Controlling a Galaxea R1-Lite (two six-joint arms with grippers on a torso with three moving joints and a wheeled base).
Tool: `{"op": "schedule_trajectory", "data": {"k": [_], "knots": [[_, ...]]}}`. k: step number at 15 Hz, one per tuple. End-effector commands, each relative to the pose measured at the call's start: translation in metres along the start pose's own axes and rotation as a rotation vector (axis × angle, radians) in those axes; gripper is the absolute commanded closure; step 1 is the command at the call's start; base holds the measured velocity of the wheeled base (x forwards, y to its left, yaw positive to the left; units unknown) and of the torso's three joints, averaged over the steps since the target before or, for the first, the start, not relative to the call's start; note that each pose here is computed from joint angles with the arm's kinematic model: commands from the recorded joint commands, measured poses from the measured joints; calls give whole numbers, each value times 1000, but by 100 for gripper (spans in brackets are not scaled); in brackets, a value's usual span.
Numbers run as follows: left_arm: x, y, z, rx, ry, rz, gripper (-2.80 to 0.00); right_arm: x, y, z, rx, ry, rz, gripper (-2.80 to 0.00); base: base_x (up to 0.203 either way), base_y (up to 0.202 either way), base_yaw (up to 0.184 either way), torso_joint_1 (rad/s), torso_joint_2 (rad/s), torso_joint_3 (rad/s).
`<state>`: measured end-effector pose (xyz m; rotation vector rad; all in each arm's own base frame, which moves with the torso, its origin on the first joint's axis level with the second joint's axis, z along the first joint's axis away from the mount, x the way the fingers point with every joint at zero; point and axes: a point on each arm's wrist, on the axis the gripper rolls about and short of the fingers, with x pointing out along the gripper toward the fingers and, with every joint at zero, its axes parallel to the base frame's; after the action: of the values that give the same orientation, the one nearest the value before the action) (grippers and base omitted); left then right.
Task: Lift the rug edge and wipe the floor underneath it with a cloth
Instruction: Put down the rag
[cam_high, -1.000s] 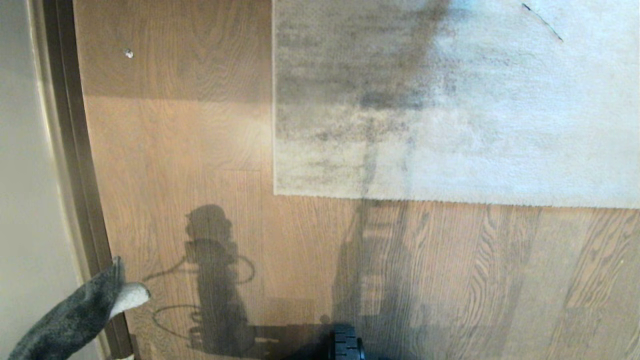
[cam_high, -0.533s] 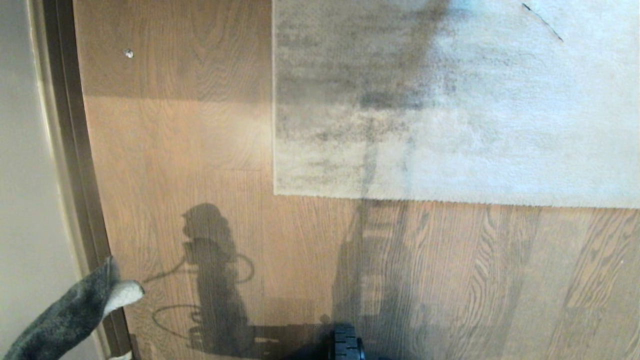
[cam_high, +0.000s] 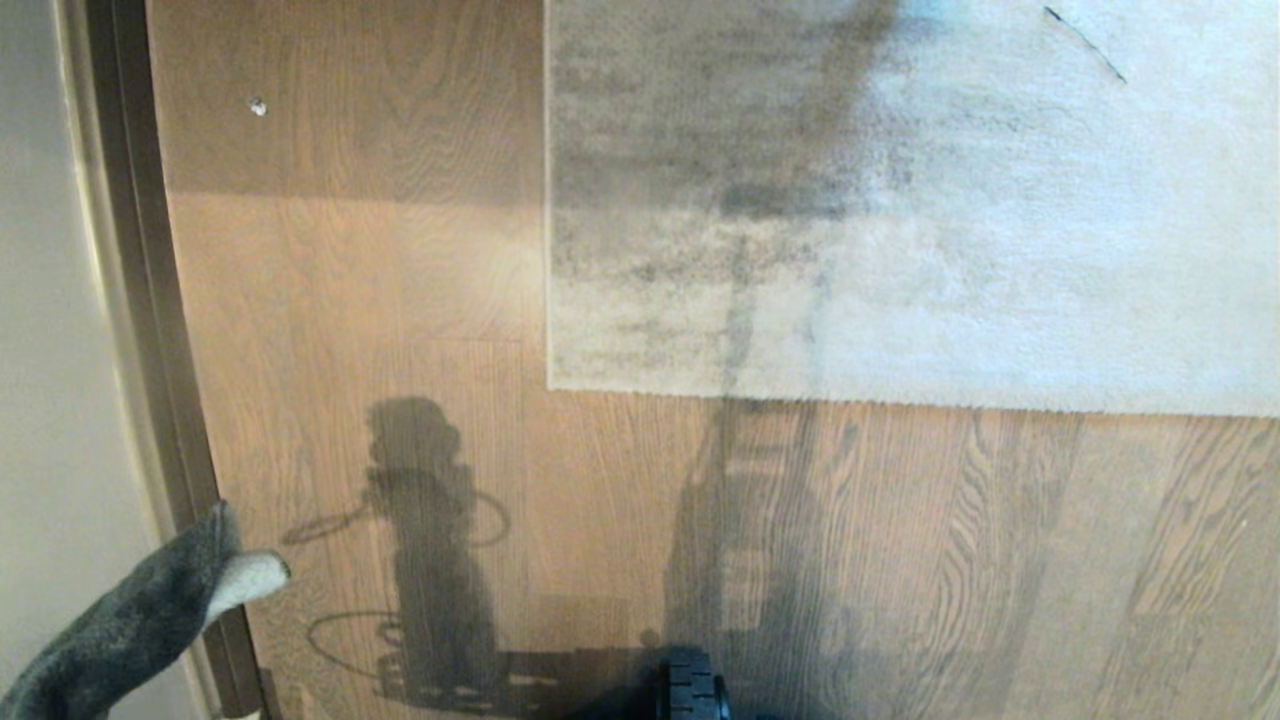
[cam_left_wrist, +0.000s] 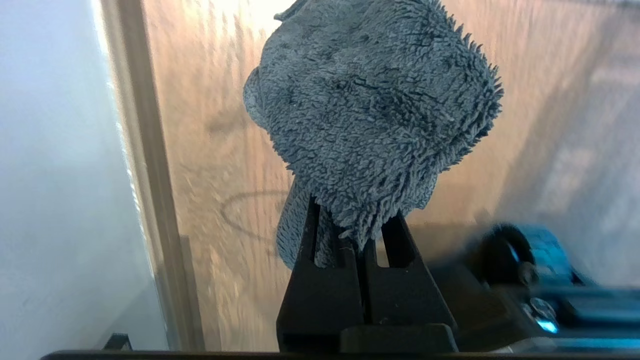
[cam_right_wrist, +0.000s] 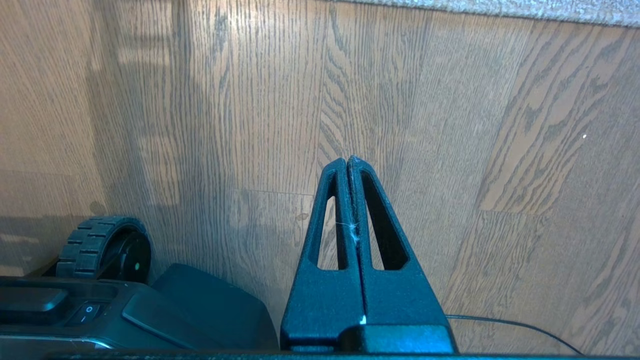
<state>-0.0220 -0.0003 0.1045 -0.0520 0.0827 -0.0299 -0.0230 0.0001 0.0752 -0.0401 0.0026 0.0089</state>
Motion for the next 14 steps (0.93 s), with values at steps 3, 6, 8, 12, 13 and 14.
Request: {"op": "schedule_trajectory", "data": {"k": [3, 6, 8, 12, 13, 14], "knots": [[32, -1, 30, -3, 205, -22, 0, 0, 0, 0, 0, 2, 0, 0, 0, 0, 0, 0, 0, 0], [57, -2, 36, -13, 307, -17, 0, 0, 0, 0, 0, 2, 0, 0, 0, 0, 0, 0, 0, 0], [78, -2, 37, -32, 371, -9, 0, 0, 0, 0, -1, 2, 0, 0, 0, 0, 0, 0, 0, 0], [130, -2, 38, -51, 430, 0, 0, 0, 0, 0, 0, 2, 0, 0, 0, 0, 0, 0, 0, 0], [144, -2, 38, -52, 423, -1, 0, 0, 0, 0, -1, 2, 0, 0, 0, 0, 0, 0, 0, 0], [160, -1, 37, -53, 409, -1, 0, 0, 0, 0, -1, 2, 0, 0, 0, 0, 0, 0, 0, 0]]}}
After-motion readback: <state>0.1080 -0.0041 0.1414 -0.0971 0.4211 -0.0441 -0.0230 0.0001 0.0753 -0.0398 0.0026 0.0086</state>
